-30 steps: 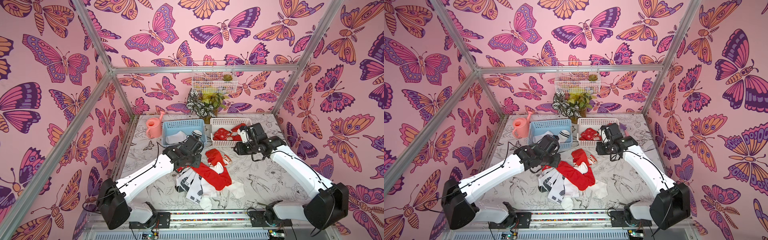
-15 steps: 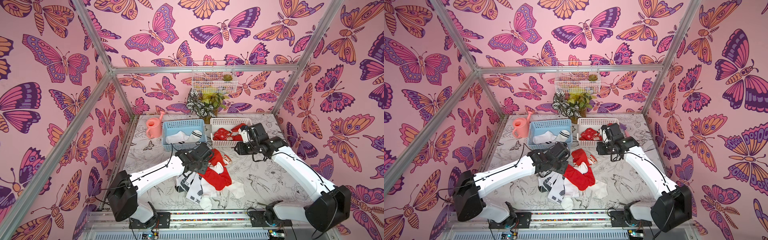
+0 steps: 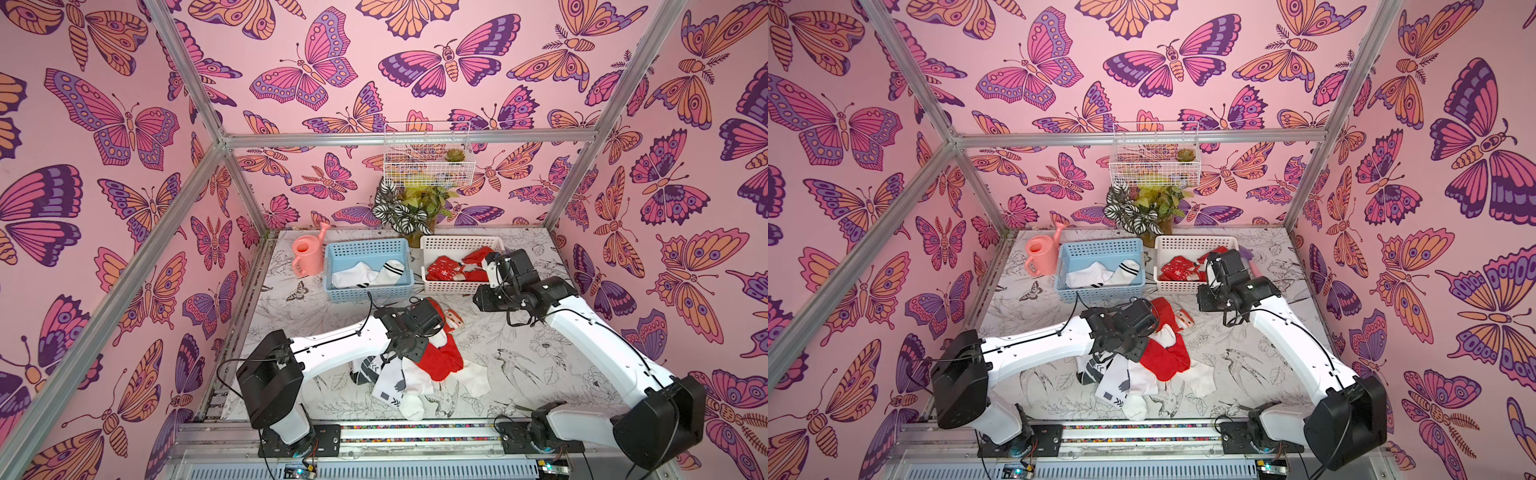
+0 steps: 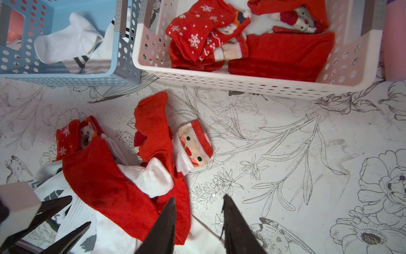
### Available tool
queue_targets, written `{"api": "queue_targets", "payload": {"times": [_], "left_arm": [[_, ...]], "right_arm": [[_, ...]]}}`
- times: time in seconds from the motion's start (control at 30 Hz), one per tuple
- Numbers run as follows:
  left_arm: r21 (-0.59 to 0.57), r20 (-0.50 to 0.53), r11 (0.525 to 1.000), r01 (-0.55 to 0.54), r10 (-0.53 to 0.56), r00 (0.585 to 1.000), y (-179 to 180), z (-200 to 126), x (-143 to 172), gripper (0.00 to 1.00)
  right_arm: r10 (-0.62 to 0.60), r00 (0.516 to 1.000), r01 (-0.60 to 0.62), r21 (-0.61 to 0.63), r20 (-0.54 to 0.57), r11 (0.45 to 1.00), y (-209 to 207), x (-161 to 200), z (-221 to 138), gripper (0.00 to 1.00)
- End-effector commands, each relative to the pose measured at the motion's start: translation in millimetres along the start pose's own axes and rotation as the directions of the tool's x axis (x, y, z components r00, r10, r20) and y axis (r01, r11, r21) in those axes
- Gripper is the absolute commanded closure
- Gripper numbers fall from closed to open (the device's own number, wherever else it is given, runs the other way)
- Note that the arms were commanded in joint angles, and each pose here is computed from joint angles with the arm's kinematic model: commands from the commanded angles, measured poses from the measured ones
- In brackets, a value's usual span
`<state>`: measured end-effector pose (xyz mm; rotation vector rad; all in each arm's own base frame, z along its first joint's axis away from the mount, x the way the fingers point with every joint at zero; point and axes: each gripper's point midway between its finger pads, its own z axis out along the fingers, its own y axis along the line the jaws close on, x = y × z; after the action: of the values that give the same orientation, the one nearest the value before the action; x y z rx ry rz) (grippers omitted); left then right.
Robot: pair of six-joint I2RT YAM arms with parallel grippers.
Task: Sort the socks into the basket by color
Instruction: Pick up the sock at the center of the board.
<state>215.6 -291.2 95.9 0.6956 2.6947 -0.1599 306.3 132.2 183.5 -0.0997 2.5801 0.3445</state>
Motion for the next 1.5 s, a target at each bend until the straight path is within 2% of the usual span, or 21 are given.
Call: {"api": "queue_targets", "payload": {"times": [0.0,0.47,0.63,0.83,1.07,1.47], "left_arm": [[-0.011,-0.022,1.000,-0.016,0.016,1.000,-0.4,9.2,4.5,0.48],[-0.035,-0.061,0.999,-0.038,0.036,0.997,-1.7,32.2,8.1,0.49],[-0.046,-0.064,0.998,-0.036,0.033,0.997,-0.1,37.9,8.7,0.54],[-0.055,-0.052,0.998,-0.035,0.033,0.998,1.0,39.3,5.8,0.65],[-0.061,-0.054,0.998,-0.032,0.029,0.998,2.8,43.3,5.4,0.72],[-0.082,-0.068,0.996,-0.028,0.023,0.997,7.8,52.6,6.1,0.70]], "right_arm": [[0.020,1.000,-0.020,0.020,0.011,1.000,-5.5,0.3,-6.0,0.62],[0.029,1.000,-0.029,0.000,0.011,1.000,-3.2,-1.3,-4.1,0.62],[0.029,1.000,-0.029,-0.010,0.004,1.000,-1.6,-0.1,-2.0,0.62],[0.029,1.000,-0.029,-0.021,0.003,0.999,0.6,-1.1,-2.2,0.62],[0.023,1.000,-0.023,-0.022,0.012,0.999,1.2,-3.1,-4.6,0.62],[0.023,1.000,-0.023,-0.024,0.010,0.999,0.9,-1.9,-5.3,0.62]]}}
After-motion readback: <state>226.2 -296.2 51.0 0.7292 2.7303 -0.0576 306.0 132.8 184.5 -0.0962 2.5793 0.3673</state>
